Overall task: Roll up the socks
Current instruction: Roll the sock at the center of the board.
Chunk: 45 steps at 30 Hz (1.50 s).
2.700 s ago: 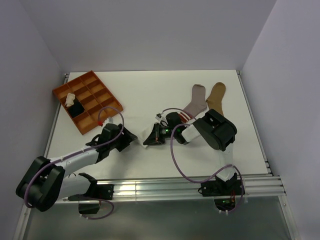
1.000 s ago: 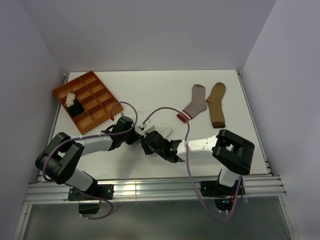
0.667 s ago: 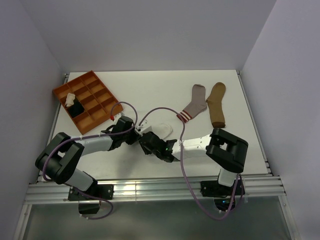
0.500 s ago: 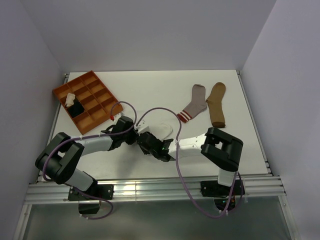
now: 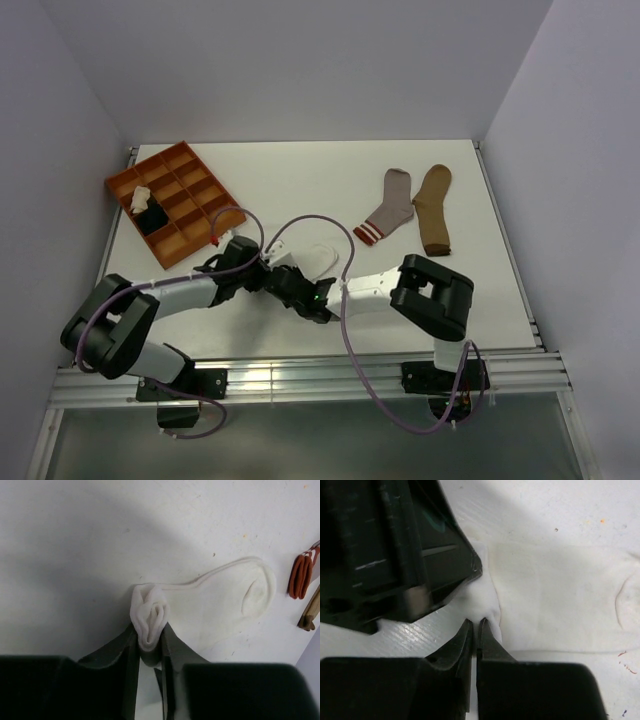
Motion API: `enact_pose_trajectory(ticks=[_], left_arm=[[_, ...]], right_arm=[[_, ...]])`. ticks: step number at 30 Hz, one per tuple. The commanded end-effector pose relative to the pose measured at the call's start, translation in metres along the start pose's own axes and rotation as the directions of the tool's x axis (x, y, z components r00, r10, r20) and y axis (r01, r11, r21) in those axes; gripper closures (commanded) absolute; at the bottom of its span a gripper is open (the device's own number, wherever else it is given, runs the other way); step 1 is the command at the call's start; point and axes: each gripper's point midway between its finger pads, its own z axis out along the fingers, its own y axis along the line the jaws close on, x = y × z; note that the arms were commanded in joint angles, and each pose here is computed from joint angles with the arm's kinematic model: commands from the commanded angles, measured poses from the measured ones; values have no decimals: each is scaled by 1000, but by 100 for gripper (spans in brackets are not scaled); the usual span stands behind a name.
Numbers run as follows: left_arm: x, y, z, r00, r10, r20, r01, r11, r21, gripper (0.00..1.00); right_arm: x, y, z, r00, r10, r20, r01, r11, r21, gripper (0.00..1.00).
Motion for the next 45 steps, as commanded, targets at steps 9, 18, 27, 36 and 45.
enact_pose_trajectory(ticks=[9,18,27,36,45], left_arm=[[-2,11,-30,998,-36,58,35,999,10,30],[-7,2,-35,995,-49,85,42,996,83,30],[4,-4,-24,999,-5,40,1,995,100,36],[8,-17,-21,999,2,34,-7,987,158,37],[4,1,-8,997,-16,72,12,998,56,42]], right_arm=[[33,5,-7,942,209,-262,-307,853,-423,100],[29,7,-19,748,422,-512,-663,475,-579,100],[31,-12,-11,551,525,-649,-826,232,-514,100],[48,-15,3,541,517,-663,-840,300,-452,100],[52,-15,4,538,515,-667,-843,312,-439,100]])
